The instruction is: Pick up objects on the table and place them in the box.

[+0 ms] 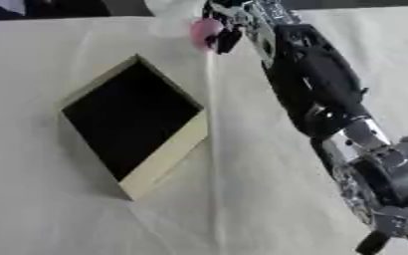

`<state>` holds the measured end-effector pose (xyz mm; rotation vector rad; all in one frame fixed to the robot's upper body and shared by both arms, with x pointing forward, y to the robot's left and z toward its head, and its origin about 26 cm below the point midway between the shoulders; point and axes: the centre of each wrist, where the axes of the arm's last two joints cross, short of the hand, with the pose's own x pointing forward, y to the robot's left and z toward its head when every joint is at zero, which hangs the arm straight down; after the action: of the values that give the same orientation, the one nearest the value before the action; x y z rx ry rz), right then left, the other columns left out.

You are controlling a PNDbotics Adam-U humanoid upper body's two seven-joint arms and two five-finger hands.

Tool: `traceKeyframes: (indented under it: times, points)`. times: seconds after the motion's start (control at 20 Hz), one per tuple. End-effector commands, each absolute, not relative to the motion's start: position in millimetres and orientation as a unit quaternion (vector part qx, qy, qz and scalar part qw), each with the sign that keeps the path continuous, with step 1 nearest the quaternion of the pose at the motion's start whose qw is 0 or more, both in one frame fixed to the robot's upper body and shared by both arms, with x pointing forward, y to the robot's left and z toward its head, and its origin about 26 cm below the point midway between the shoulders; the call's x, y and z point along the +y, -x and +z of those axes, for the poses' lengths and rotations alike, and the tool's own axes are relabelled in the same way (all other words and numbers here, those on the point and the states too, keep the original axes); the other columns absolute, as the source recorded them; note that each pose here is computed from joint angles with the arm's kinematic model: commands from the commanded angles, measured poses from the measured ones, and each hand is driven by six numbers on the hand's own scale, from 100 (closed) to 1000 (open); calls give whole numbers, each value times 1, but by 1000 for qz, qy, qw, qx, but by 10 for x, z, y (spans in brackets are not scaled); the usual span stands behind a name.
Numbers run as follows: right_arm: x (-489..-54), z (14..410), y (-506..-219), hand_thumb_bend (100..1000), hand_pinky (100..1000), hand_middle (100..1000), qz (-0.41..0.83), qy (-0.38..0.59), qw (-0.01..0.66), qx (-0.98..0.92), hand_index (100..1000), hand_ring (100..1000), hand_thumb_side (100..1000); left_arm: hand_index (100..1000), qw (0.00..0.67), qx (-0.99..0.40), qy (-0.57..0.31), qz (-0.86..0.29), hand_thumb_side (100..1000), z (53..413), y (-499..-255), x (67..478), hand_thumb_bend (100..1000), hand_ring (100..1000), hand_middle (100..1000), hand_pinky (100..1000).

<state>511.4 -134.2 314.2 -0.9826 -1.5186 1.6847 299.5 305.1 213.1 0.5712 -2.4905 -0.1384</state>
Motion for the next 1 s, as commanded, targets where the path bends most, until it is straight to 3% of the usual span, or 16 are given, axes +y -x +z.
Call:
traceKeyframes:
  times: [0.05,0.35,0.55,0.75,1.0]
  points:
    - [-1340,3598,-4957,100,774,507,641,382,273,-607,715,675,100,781,268,-935,-221,-65,695,2238,-2965,3064,100,753,773,707]
    - [-1173,3879,-4616,100,776,516,670,346,210,-622,717,684,100,781,266,-935,-222,-67,695,2248,-2966,3065,100,753,774,707]
    - [-945,3883,-4222,100,776,521,706,309,149,-620,719,691,100,781,264,-936,-221,-69,696,2259,-2970,3056,100,754,774,707]
    - [-814,3814,-3933,100,775,524,725,284,137,-612,720,696,100,781,263,-937,-220,-70,695,2264,-2972,3051,100,754,774,707]
    - [-774,3713,-3767,100,770,523,745,266,137,-596,717,698,100,781,263,-937,-220,-70,696,2265,-2972,3053,100,753,774,707]
